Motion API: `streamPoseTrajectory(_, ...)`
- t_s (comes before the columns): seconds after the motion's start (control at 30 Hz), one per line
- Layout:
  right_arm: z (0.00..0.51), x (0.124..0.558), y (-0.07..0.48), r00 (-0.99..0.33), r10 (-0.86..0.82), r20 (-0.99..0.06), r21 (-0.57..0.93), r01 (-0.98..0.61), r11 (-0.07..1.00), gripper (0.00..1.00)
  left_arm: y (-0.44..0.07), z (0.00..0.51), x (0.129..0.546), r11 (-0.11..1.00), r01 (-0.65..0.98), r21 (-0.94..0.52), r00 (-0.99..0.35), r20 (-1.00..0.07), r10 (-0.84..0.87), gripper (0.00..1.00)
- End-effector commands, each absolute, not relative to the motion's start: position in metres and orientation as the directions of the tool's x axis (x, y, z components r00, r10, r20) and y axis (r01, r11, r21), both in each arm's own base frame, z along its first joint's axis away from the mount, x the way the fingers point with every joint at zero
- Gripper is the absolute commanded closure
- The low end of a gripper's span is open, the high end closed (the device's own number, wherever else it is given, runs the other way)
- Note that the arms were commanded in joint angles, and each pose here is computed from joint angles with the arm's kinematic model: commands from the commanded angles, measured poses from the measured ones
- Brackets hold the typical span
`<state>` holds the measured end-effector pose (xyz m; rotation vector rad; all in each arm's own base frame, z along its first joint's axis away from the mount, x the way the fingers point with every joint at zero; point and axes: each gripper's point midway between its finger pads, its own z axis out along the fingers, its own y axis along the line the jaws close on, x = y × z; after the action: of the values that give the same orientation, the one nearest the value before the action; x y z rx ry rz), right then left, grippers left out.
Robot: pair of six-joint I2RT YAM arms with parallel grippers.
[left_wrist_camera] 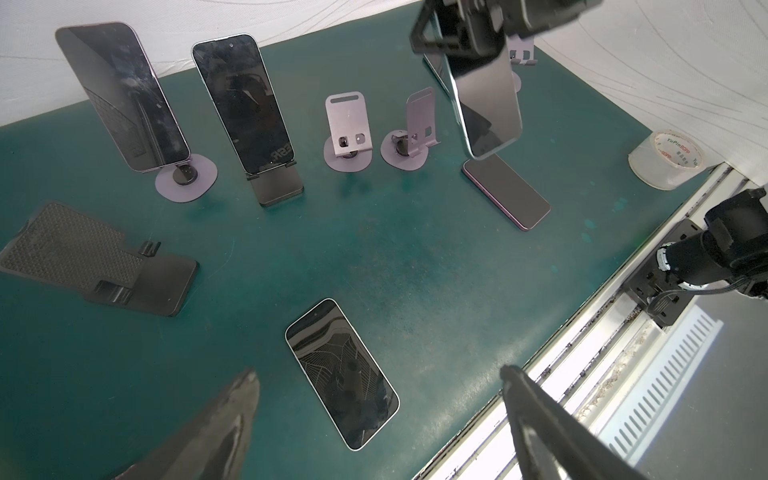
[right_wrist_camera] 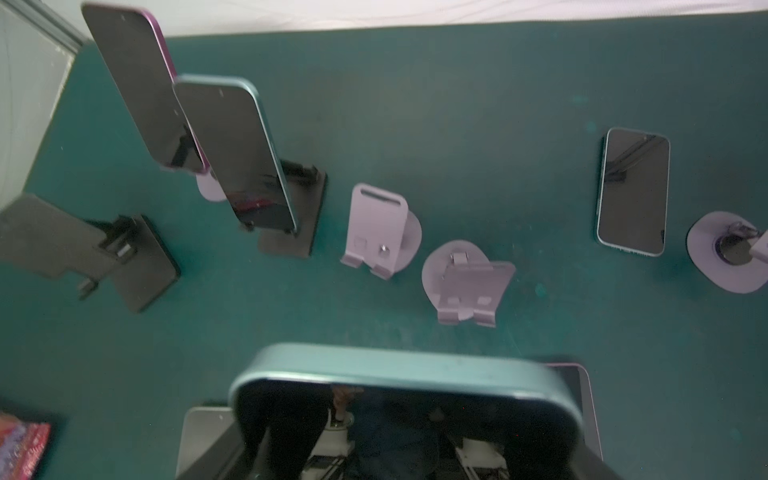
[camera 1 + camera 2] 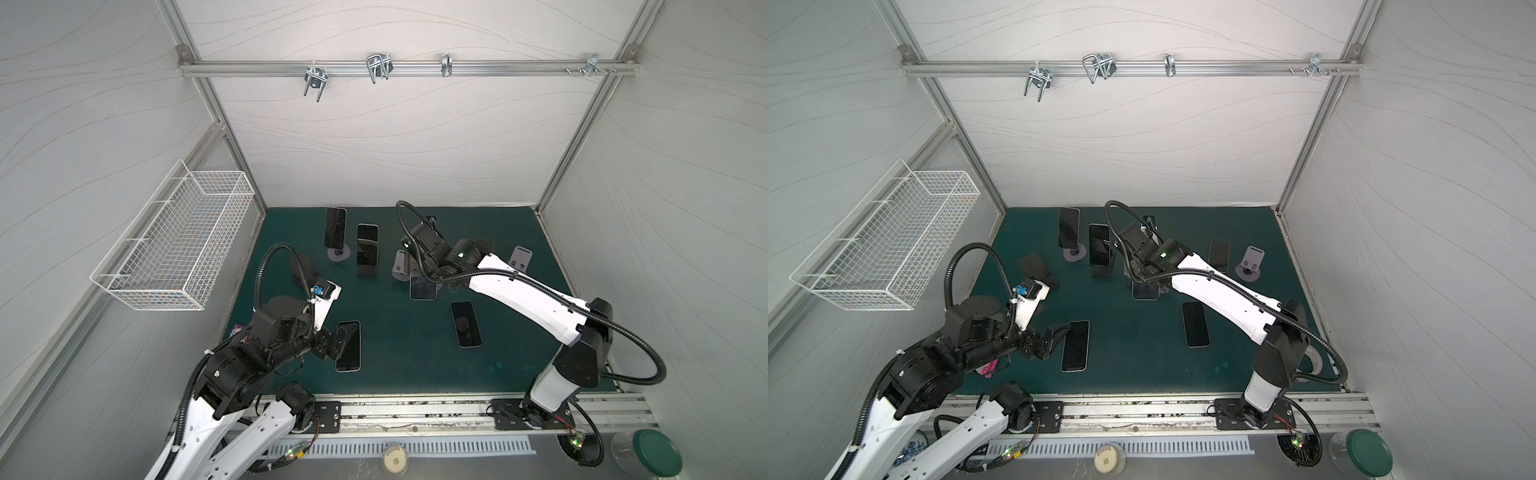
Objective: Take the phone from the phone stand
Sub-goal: 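Carry the mint-framed phone toward the robot with the right gripper, then lower the mint-framed phone toward the table beside the flat phones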
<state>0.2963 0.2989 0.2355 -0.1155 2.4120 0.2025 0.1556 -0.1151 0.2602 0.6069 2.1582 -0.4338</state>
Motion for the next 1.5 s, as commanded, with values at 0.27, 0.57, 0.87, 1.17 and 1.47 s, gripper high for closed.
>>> streamPoseTrajectory(0.27, 0.229, 0.259, 0.273, -0.772, 0.044, -0.634, 0.185, -0.097, 0.978, 0.52, -0.115, 0.285, 0.164, 0.839, 0.538, -0.084, -0.476, -0.851, 0.220, 0.08)
streamPoseTrajectory(0.57, 0.207, 0.248, 0.267, -0.797, -0.018, -0.604, 0.151, -0.137, 0.979, 0.54, -0.115, 0.290, 0.174, 0.858, 0.507, -0.083, -0.500, -0.839, 0.214, 0.08)
streamPoseTrajectory(0.87, 0.174, 0.242, 0.267, -0.822, -0.017, -0.569, 0.167, -0.136, 0.977, 0.56, -0.122, 0.293, 0.176, 0.854, 0.506, -0.121, -0.527, -0.827, 0.195, 0.09)
streamPoseTrajectory(1.17, 0.140, 0.242, 0.274, -0.868, -0.021, -0.495, 0.209, -0.142, 0.968, 0.57, -0.130, 0.301, 0.184, 0.852, 0.501, -0.150, -0.540, -0.824, 0.172, 0.10)
streamPoseTrajectory(1.47, 0.108, 0.250, 0.266, -0.901, -0.016, -0.434, 0.208, -0.117, 0.971, 0.57, -0.131, 0.295, 0.191, 0.868, 0.472, -0.151, -0.583, -0.792, 0.179, 0.12)
